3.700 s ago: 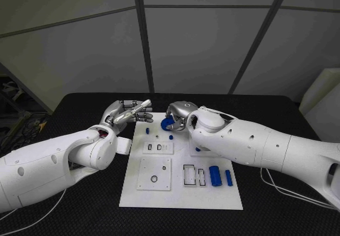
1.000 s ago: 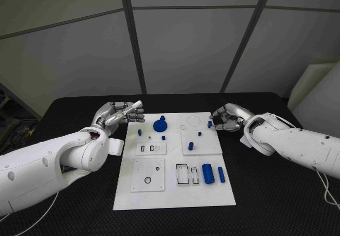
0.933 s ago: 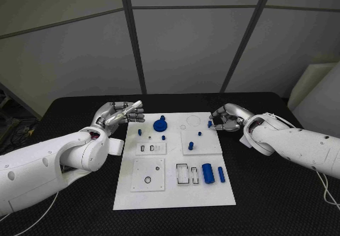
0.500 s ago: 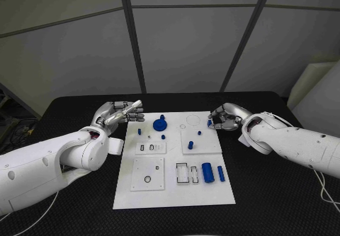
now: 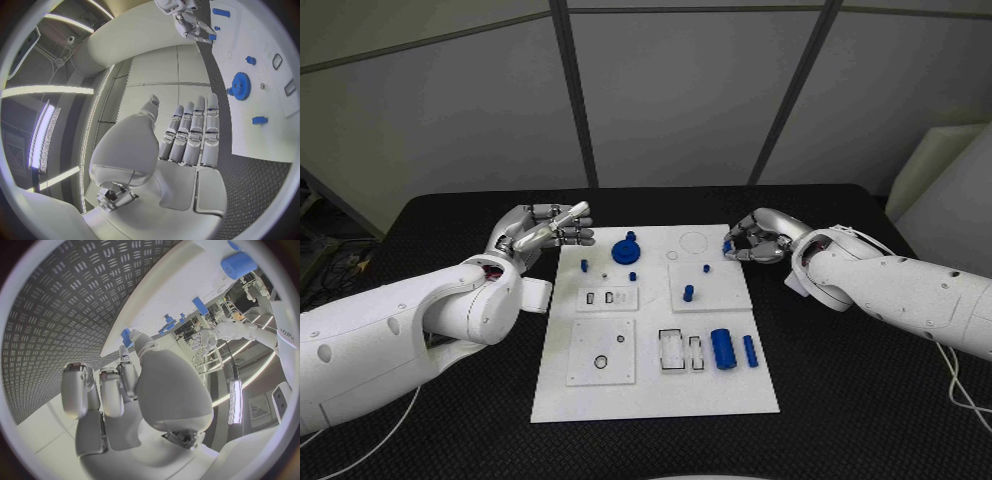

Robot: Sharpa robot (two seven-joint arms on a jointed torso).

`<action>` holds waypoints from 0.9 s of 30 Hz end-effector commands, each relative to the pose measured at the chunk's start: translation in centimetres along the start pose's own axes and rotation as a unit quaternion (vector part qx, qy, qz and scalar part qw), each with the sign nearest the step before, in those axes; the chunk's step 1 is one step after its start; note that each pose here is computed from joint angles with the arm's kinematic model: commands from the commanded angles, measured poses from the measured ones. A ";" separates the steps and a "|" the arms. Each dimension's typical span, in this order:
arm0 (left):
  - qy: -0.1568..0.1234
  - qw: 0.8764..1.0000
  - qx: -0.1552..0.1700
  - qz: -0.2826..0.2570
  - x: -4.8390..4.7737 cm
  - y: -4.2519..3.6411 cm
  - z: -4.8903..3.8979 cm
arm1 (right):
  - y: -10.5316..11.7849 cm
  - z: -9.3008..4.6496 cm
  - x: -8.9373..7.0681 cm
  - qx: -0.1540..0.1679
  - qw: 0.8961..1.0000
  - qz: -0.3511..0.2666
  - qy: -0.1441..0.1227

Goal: Assemble the parts on the task board

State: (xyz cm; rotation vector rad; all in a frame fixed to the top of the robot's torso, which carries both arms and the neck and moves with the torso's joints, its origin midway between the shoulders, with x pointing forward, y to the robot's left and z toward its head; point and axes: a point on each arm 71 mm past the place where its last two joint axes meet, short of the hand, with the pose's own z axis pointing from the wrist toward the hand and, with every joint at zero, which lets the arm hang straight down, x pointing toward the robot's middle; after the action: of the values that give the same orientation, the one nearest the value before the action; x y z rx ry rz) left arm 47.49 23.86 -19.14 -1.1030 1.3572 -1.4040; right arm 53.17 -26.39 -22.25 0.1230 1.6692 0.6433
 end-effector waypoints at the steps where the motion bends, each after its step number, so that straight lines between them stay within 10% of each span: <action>1: 0.006 1.000 0.003 0.001 0.08 -0.11 0.01 | 0.1 0.1 0.1 0.002 1.000 -0.001 0.008; 27: 0.006 1.000 0.002 0.001 0.06 -0.09 0.00 | 0.2 0.3 0.2 0.007 1.000 -0.001 0.007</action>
State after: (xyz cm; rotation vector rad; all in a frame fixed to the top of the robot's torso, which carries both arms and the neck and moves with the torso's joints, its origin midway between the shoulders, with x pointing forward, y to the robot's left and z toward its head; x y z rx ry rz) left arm 47.49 23.91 -19.15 -1.1041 1.3580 -1.4023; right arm 53.33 -26.02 -22.44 0.1272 1.6858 0.6377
